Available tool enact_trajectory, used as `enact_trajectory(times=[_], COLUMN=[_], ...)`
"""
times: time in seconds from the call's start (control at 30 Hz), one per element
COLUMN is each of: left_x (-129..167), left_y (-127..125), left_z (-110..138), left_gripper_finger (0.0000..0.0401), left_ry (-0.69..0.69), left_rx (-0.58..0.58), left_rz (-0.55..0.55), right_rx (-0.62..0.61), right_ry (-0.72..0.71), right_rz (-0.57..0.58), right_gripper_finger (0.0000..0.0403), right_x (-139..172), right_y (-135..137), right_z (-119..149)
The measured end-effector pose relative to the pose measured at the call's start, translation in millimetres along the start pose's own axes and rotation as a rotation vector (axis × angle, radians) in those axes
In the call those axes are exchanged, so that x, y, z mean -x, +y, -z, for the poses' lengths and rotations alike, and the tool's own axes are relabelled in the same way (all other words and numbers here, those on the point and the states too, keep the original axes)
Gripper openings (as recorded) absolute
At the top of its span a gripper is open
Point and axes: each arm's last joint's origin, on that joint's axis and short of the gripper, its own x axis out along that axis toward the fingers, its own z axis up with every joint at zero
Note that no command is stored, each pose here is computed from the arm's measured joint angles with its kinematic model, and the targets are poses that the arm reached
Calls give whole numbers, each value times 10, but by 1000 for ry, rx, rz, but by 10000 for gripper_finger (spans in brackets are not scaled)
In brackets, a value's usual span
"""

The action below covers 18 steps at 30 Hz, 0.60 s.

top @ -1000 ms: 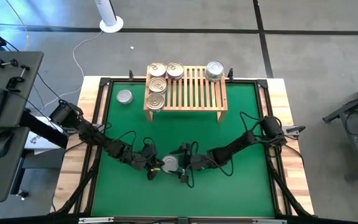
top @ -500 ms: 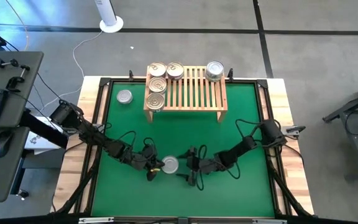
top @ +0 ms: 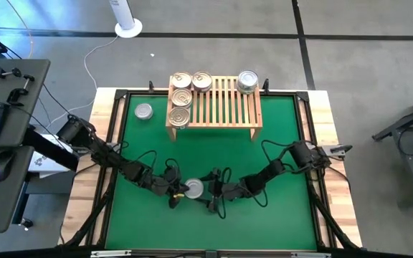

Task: Stack canned seafood by type on shelf
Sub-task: Put the center green tuna can on the shelf aligned with the other green tuna can

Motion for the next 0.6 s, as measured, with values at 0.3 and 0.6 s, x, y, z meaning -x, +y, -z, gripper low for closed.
enact_trajectory(times=[0.3, 0.6], left_x=[-64, 323], left_y=[-14, -158], left_z=[-47, -339], left_gripper_finger=[0, 0], left_ry=[-85, -116], left_rx=[-34, -3], left_rz=[23, 168], right_rx=[-14, -42], right_ry=[0, 12], right_rz=[-5, -1], right_gripper_finger=[387, 387], right_x=[-34, -43], right_y=[-25, -27], right_z=[-24, -18])
